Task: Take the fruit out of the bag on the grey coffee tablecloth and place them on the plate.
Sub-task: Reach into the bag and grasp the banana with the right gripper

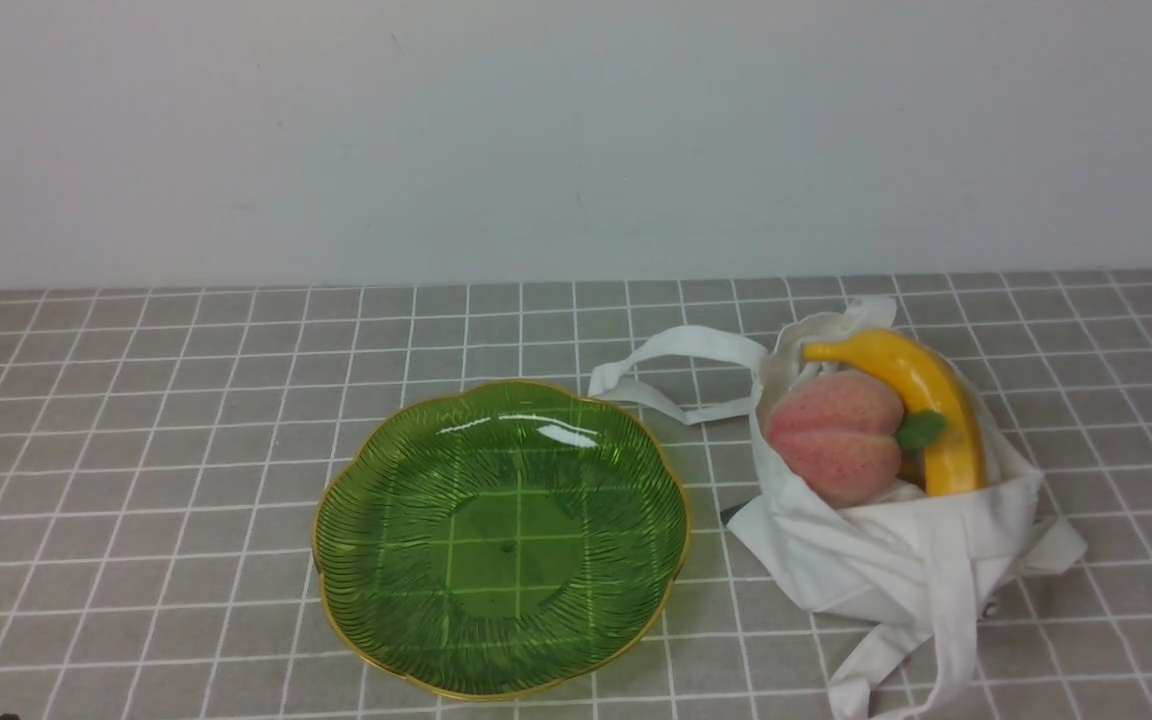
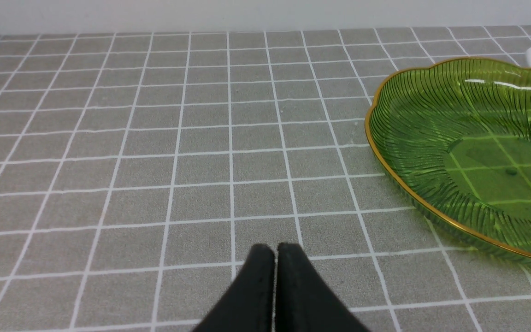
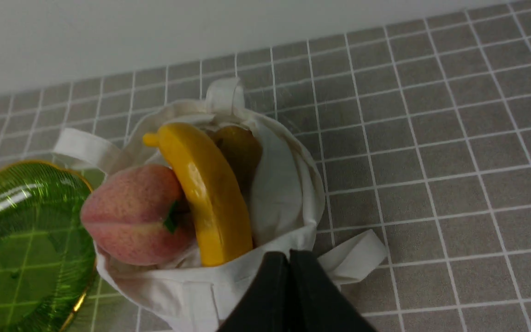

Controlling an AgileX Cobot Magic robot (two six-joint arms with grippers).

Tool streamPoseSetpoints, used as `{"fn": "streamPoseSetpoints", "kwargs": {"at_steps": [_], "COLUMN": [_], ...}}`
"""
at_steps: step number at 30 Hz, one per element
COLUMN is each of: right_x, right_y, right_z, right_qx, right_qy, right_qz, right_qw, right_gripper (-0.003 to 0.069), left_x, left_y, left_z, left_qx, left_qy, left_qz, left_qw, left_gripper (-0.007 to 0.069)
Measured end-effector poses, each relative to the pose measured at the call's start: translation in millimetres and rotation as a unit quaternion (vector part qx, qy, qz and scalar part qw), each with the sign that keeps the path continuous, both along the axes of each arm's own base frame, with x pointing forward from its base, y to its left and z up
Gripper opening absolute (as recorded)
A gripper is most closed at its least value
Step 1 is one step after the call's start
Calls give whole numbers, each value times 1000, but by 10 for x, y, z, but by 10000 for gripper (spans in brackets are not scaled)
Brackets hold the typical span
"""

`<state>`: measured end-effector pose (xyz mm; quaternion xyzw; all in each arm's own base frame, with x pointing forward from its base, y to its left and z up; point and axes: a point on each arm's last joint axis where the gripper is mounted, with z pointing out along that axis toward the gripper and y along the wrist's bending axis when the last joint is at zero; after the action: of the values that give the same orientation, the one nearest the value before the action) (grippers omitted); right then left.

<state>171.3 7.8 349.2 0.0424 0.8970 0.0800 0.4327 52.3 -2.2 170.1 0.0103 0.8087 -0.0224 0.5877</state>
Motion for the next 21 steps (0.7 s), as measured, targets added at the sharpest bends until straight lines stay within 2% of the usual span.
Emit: {"fn": "streamPoseSetpoints", "kwargs": {"at_steps": [4, 6, 10, 13, 14, 15, 17, 18, 21], "right_x": [387, 701, 967, 1199, 1211, 1282, 1356, 1391, 1475], "right_y": [28, 89, 184, 330, 339, 400, 460, 477, 497], "right_z": [-7, -58, -98, -206, -206, -265, -354, -402, -530], "right_qx": [-3, -5, -4, -11, -14, -21, -27, -28, -29], "right_qy": [44, 74, 89, 110, 110, 118, 126, 131, 144], "right_qz": [23, 49, 74, 107, 111, 126, 138, 141, 142], "right_qw": [999, 996, 993, 988, 988, 985, 982, 981, 979], "right_gripper": [-9, 6, 50, 150, 157, 237, 325, 395, 499], "left_x": [0, 0, 0, 0, 0, 0, 0, 0, 0], "left_y": [0, 0, 0, 0, 0, 0, 0, 0, 0], "left_z": [0, 0, 0, 0, 0, 0, 0, 0, 0], "left_qx": [0, 0, 0, 0, 0, 0, 0, 0, 0], "left_qy": [0, 0, 0, 0, 0, 0, 0, 0, 0], "left_qz": [0, 0, 0, 0, 0, 0, 0, 0, 0], "left_qw": [1000, 1000, 1000, 1000, 1000, 1000, 1000, 1000, 1000], "left_gripper": [-8, -8, -8, -8, -8, -8, -8, -8, -8]}}
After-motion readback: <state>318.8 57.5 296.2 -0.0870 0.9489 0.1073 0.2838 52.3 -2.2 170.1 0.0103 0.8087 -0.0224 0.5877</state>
